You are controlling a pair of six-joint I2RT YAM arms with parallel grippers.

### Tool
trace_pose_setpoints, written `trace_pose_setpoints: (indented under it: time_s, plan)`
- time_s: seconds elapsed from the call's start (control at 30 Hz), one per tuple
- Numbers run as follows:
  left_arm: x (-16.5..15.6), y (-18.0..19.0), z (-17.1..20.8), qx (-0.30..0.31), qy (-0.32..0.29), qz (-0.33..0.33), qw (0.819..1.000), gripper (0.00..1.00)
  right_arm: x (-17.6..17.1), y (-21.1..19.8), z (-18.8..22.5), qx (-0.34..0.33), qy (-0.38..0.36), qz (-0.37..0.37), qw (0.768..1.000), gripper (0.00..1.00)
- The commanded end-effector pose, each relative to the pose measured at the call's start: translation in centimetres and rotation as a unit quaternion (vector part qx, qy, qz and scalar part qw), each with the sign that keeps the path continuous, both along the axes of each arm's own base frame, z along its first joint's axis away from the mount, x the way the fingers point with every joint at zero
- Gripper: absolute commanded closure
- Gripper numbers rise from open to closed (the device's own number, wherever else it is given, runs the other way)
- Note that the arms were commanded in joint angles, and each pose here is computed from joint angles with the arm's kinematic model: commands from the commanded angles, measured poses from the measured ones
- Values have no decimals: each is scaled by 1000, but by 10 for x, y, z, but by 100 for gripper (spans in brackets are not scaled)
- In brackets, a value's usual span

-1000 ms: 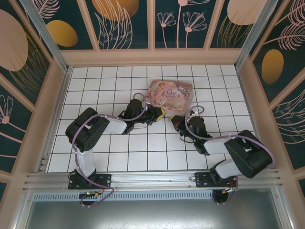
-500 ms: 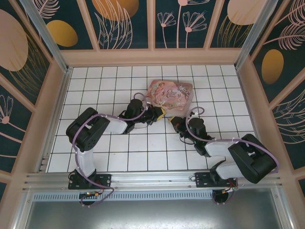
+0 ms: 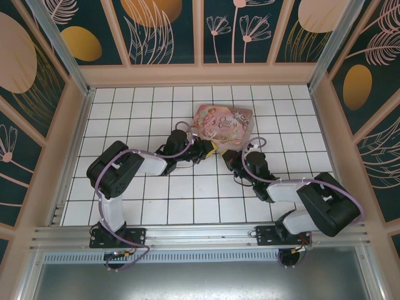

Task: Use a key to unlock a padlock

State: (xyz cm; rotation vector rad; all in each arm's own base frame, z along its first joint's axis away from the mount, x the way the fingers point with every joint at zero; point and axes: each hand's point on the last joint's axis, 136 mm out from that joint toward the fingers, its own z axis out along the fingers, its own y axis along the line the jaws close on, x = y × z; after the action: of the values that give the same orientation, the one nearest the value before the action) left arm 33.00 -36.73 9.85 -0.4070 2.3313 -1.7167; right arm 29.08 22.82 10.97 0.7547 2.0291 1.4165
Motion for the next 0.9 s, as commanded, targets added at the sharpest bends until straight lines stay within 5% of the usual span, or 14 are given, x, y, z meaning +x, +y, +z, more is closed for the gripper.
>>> trace_pose_setpoints:
  time_s: [0.0, 0.87]
  plan:
    - [0, -6, 9, -14, -12, -8, 1000, 100, 11, 1, 14, 9, -20, -11, 1000, 100]
    - [0, -6, 11, -17, -12, -7, 1000, 100, 19, -9, 14, 7, -20, -26, 999, 100]
